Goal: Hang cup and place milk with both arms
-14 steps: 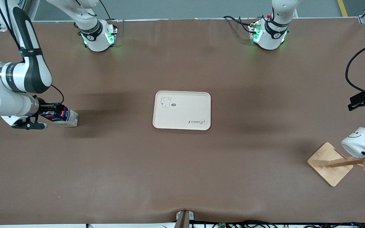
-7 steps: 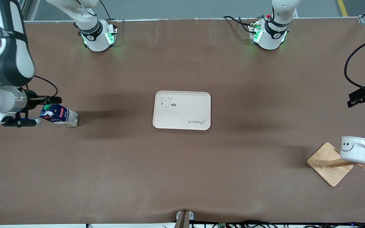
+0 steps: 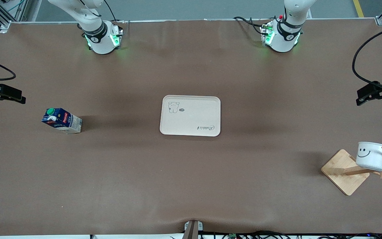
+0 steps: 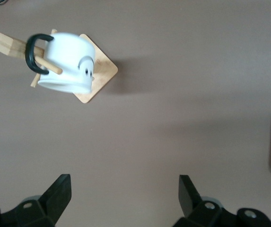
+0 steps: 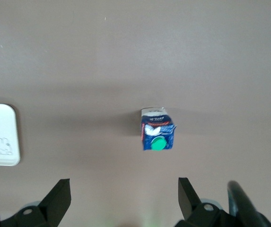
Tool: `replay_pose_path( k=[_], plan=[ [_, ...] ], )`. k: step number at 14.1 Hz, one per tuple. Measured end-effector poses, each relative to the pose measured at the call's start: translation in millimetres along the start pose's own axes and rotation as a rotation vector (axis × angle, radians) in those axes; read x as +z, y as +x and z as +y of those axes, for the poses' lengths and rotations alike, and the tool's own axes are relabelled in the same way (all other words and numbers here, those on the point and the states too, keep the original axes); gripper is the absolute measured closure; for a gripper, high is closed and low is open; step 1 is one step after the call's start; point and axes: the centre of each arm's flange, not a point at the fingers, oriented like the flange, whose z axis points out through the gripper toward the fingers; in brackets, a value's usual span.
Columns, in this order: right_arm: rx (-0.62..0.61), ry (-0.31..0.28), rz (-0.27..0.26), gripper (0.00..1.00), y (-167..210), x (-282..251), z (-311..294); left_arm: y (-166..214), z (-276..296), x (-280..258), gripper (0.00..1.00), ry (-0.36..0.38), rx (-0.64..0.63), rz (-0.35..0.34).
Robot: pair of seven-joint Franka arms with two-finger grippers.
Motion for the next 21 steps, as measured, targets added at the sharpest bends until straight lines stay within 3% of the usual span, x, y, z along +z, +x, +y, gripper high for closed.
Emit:
replay_pose_path(
  k=[4,9,13,17,21],
  plan=[
    [0.046,-0.012,-0.026,0.0,-41.4,-14.8,-15.6,-13.7,21.5,-15.6,0.0,0.021,-0.038,-0.014],
    [0.051,-0.024,0.015,0.0,-83.3,15.2,-18.2,-29.8,17.2,-26.4,0.0,0.028,-0.067,-0.013],
    [0.043,-0.025,0.067,0.0,-90.6,-1.9,-22.7,-37.8,14.1,-20.6,0.0,0.031,-0.076,-0.03],
    [0.042,-0.024,0.061,0.0,-85.4,0.8,-23.3,-39.8,17.8,-21.9,0.0,-0.008,-0.075,-0.027],
    [0.012,-0.023,0.096,0.0,-92.8,-32.5,-40.1,-39.5,19.9,-20.7,0.0,-0.014,-0.072,-0.029]
  ],
)
